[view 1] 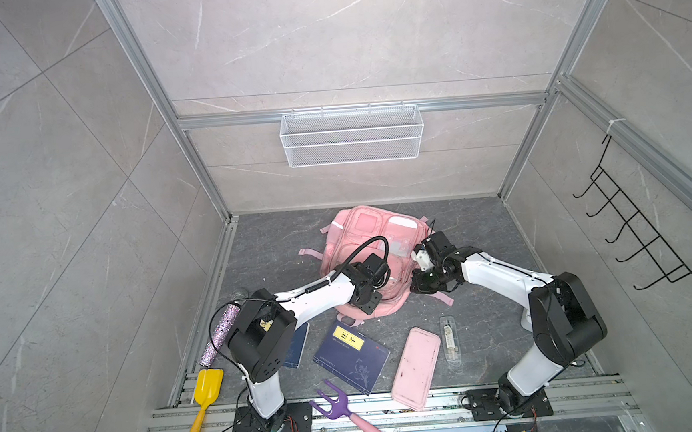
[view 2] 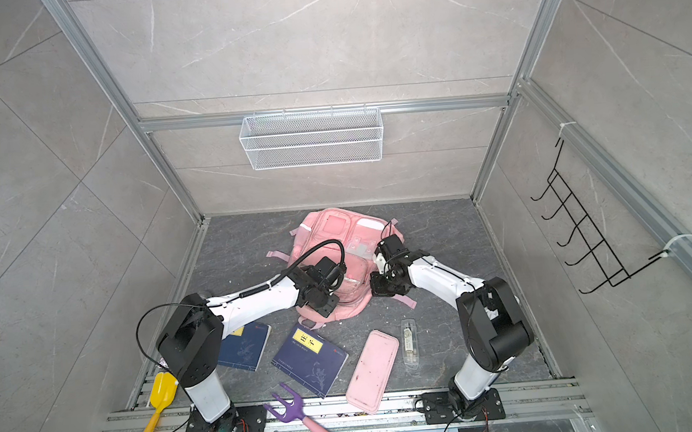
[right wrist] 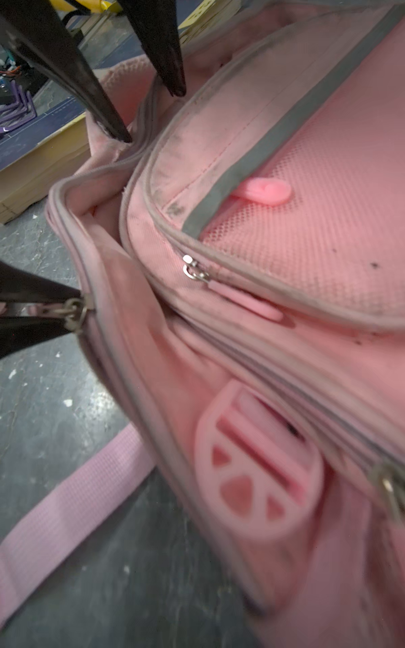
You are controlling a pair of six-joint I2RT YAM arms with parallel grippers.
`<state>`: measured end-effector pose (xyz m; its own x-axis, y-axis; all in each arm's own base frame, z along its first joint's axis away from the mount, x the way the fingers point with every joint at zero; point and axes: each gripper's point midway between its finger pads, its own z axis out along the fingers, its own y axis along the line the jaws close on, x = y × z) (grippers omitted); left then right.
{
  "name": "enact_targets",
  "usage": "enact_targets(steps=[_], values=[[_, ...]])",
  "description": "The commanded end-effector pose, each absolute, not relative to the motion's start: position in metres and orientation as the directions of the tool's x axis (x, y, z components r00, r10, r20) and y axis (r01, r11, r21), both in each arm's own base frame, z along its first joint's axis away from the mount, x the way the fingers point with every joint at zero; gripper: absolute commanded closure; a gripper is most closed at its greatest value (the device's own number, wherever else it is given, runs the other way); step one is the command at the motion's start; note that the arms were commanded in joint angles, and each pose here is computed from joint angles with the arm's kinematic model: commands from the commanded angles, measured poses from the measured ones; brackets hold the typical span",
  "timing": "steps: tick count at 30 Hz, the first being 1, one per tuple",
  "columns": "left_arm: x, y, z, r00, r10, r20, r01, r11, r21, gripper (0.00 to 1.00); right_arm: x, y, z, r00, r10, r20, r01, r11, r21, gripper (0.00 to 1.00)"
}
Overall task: Pack books, pencil case, and school supplies into a backpack
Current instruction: Unzip the student bag at the center of the table.
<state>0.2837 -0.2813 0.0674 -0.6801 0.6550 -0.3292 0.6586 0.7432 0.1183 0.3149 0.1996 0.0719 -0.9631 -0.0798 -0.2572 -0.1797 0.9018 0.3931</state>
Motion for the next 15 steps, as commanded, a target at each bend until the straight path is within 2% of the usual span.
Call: enact_targets(steps=[1,8,15], values=[[0.306,-0.308,0.084,-0.658,0.62,-0.427,0.653,0.752,0.088,0.54,0.297,0.216,0.068,-0.963,-0.149,-0.225,-0.229,0.891,0.391,1.0],[0.319,-0.324,0.096,-0.649,0.594,-0.476,0.646,0.76,0.068,0.57,0.27,0.25,0.061,-0.957,-0.224,-0.187,-0.283,0.866,0.411,1.0],[0.32,-0.323,0.094,-0.655,0.589,-0.474,0.643,0.763,0.06,0.57,0.259,0.29,0.07,-0.957,-0.218,-0.189,-0.286,0.803,0.523,1.0]])
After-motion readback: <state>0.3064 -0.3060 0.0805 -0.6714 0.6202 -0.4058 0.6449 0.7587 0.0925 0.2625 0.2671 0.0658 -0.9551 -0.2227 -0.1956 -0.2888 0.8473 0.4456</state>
